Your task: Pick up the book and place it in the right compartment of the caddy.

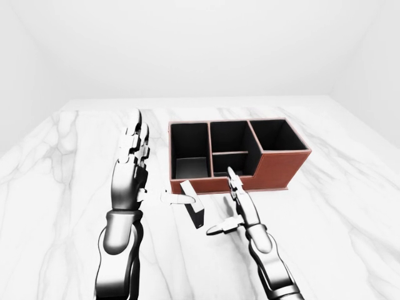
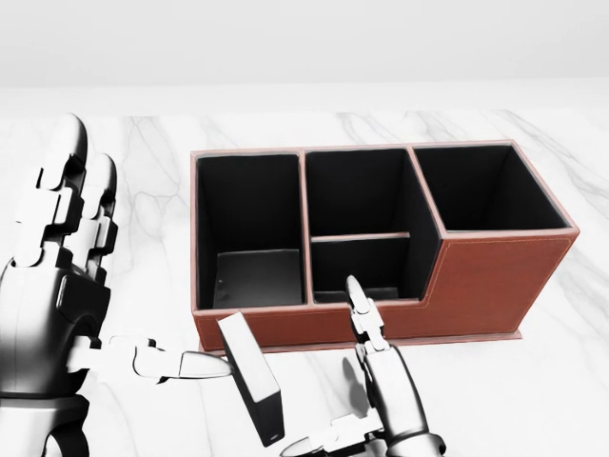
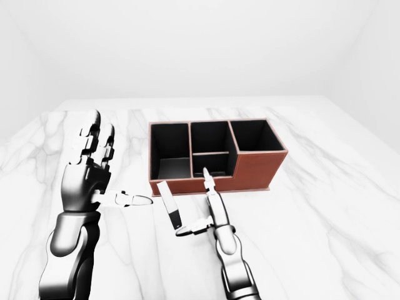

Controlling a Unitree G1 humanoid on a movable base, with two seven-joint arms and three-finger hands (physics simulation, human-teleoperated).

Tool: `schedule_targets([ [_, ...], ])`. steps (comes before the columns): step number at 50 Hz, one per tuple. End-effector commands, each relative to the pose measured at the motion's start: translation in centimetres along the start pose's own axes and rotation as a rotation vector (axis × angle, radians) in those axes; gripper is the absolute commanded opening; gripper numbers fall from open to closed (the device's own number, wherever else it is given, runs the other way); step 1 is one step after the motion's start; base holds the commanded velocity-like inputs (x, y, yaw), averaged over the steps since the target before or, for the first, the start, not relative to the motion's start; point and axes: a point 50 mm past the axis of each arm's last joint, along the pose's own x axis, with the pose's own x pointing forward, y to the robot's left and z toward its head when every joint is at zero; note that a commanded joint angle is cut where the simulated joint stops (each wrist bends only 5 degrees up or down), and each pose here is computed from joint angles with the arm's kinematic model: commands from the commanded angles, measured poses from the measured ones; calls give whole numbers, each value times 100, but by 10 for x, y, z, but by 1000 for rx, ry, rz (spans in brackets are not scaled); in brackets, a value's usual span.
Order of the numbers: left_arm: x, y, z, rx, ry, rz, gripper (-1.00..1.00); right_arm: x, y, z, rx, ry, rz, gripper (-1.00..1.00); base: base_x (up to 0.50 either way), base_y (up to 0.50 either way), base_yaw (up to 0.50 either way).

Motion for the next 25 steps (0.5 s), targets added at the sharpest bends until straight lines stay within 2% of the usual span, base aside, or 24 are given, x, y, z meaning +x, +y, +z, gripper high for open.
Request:
schedule_targets([
  [1,-1,1,-1,-5,4,7,100,1,8,-5,-14,23,18,100,0,0,0],
  [25,-1,0,-1,-4,7,1,100,-2,37,4,-20,-12,86,100,0,0,0],
])
